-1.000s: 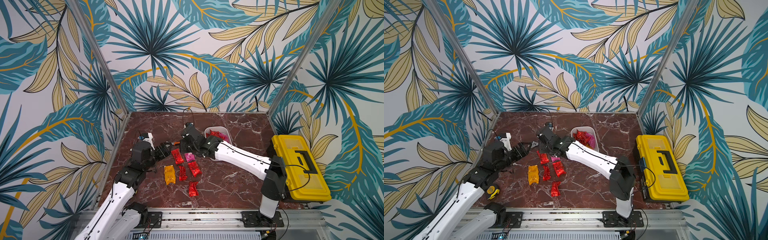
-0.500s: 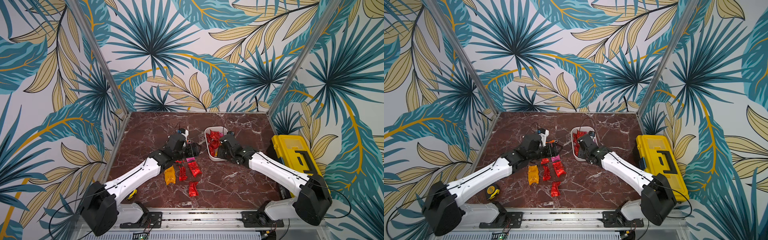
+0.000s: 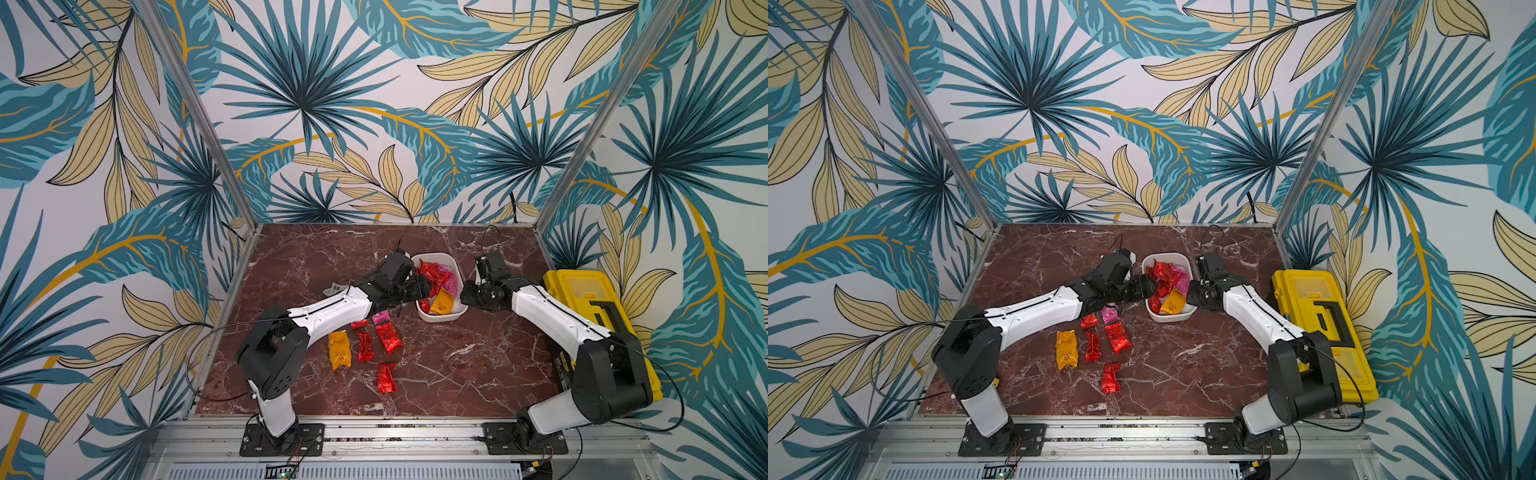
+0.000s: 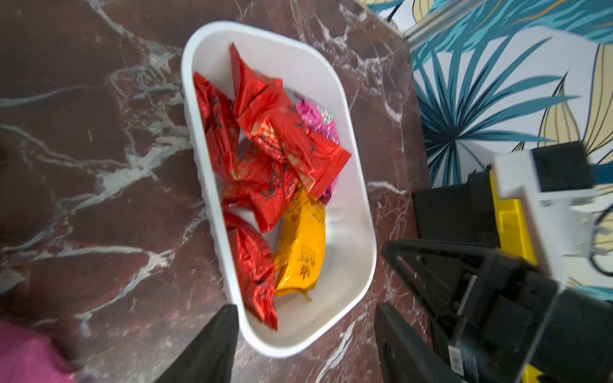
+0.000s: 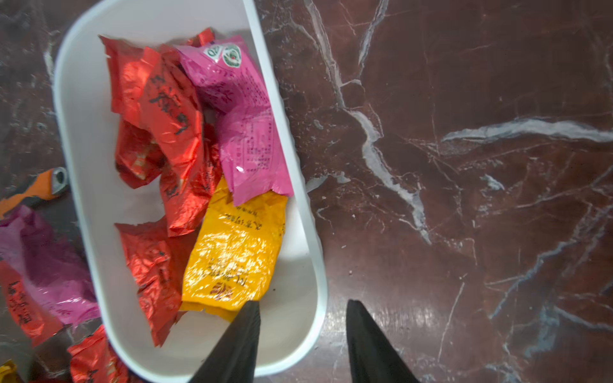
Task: Take the tea bags out of the storage box
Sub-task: Move the storage box to the center of the board, then pick up the tea bag from the storage box, then place the tea bag at the center of the board, then pick up the tea bag from the storage box, then place the tea bag at the center of the board.
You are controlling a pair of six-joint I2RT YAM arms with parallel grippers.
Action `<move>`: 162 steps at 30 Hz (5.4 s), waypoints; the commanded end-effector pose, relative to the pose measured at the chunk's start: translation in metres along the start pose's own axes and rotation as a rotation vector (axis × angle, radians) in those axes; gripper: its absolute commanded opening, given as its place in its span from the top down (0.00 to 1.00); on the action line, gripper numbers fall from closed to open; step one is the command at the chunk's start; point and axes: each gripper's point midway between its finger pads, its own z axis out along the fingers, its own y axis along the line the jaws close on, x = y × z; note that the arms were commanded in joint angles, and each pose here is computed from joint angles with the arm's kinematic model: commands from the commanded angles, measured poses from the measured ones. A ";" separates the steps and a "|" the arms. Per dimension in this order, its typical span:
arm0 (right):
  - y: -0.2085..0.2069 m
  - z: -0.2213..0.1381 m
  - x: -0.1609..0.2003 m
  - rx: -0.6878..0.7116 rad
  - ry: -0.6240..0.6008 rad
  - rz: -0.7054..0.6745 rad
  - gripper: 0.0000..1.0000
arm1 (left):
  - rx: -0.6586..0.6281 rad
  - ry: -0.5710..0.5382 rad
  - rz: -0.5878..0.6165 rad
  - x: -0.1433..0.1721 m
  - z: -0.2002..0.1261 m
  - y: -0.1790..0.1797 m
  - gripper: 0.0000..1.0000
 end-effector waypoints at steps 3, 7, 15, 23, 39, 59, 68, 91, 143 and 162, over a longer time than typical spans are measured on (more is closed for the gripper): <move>0.010 0.015 -0.005 -0.036 0.056 -0.081 0.53 | 0.062 -0.067 -0.097 -0.029 0.025 -0.024 0.30; 0.002 0.031 -0.005 0.016 0.077 -0.098 0.56 | 0.057 -0.076 -0.146 -0.035 0.046 -0.024 0.30; -0.005 0.041 0.001 0.045 0.084 -0.089 0.69 | -0.078 -0.084 -0.208 -0.040 0.068 -0.002 0.33; -0.014 0.028 0.018 0.046 0.071 -0.076 0.83 | -0.066 -0.068 -0.247 -0.037 0.090 -0.008 0.43; -0.030 0.012 0.053 0.048 0.084 -0.056 0.87 | -0.051 -0.016 -0.253 -0.010 0.126 -0.026 0.58; -0.034 0.012 0.058 0.049 0.078 -0.041 0.88 | -0.035 -0.062 -0.116 -0.024 0.097 -0.055 1.00; -0.032 0.015 0.054 0.050 0.082 -0.069 0.83 | -0.097 -0.157 0.095 -0.041 0.019 -0.059 1.00; -0.023 -0.040 0.029 0.003 -0.058 -0.054 0.40 | -0.444 0.107 0.424 0.021 0.018 0.099 1.00; 0.006 0.027 -0.007 0.238 0.058 -0.018 1.00 | -0.082 -0.320 -0.024 -0.036 -0.085 0.041 0.49; 0.114 -0.064 0.022 -0.118 0.011 -0.015 1.00 | -0.190 -0.424 -0.240 -0.039 -0.121 0.112 0.50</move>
